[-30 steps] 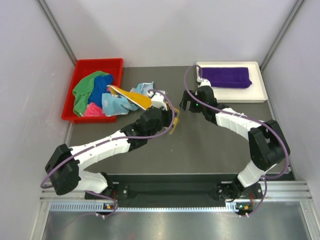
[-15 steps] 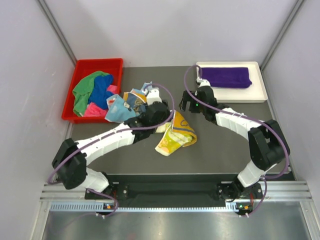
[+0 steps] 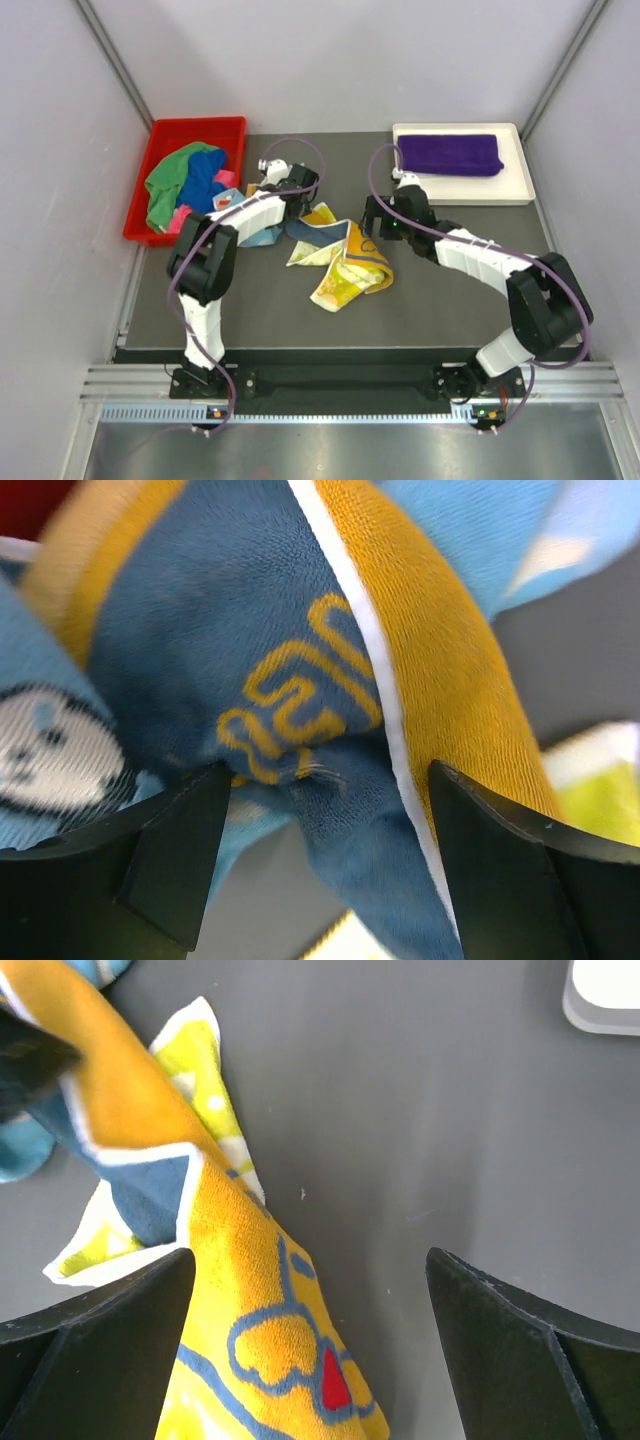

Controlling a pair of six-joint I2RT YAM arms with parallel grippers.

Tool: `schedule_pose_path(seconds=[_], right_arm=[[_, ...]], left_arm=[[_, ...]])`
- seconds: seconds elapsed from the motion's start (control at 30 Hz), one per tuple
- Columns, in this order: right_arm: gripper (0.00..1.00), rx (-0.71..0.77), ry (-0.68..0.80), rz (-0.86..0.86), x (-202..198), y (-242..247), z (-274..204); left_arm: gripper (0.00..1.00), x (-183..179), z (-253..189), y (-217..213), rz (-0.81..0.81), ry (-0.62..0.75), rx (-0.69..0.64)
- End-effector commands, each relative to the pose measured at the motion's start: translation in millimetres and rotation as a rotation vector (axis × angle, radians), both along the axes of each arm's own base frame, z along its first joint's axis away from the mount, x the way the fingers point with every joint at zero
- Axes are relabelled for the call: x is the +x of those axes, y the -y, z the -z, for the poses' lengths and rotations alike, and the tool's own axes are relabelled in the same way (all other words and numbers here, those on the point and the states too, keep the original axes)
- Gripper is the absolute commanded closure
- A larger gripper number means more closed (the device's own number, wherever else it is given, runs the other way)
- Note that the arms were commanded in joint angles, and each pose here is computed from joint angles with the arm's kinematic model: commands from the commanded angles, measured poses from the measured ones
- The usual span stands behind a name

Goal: Fold and stack the towels
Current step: Move the towel to the center of the board

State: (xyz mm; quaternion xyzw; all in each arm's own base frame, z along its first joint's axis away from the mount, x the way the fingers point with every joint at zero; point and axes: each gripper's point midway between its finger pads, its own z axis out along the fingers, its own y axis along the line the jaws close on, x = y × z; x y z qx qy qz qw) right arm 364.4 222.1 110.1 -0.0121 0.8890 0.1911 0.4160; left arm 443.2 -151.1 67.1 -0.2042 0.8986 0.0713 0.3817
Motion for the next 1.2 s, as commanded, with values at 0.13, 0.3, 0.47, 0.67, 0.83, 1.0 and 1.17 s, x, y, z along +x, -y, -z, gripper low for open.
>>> schedule_pose_path(seconds=[0.13, 0.3, 0.47, 0.67, 0.83, 1.0, 1.17], right_arm=[[0.02, 0.023, 0.096, 0.001, -6, 2, -34], [0.02, 0.027, 0.116, -0.018, -15, 3, -41], [0.02, 0.029, 0.096, -0.146, -26, -25, -34], [0.03, -0.015, 0.045, -0.198, -24, -47, -9], [0.03, -0.096, 0.054, -0.132, -23, -33, -7], [0.01, -0.112, 0.105, -0.039, -31, -9, -30], [0.00, -0.086, 0.114, -0.046, -40, -8, -40]], left_arm=[[0.22, 18, 38, -4, 0.006, -0.100, -0.012], [0.73, 23, 47, -15, -0.016, -0.106, -0.020], [1.00, 25, 27, -13, 0.008, -0.025, -0.064], [1.00, 29, 1, -11, 0.042, 0.010, -0.067], [1.00, 40, -41, -10, 0.060, 0.097, -0.082], [1.00, 48, -88, -29, 0.016, 0.171, -0.075], [1.00, 68, -153, -89, -0.112, 0.264, -0.085]])
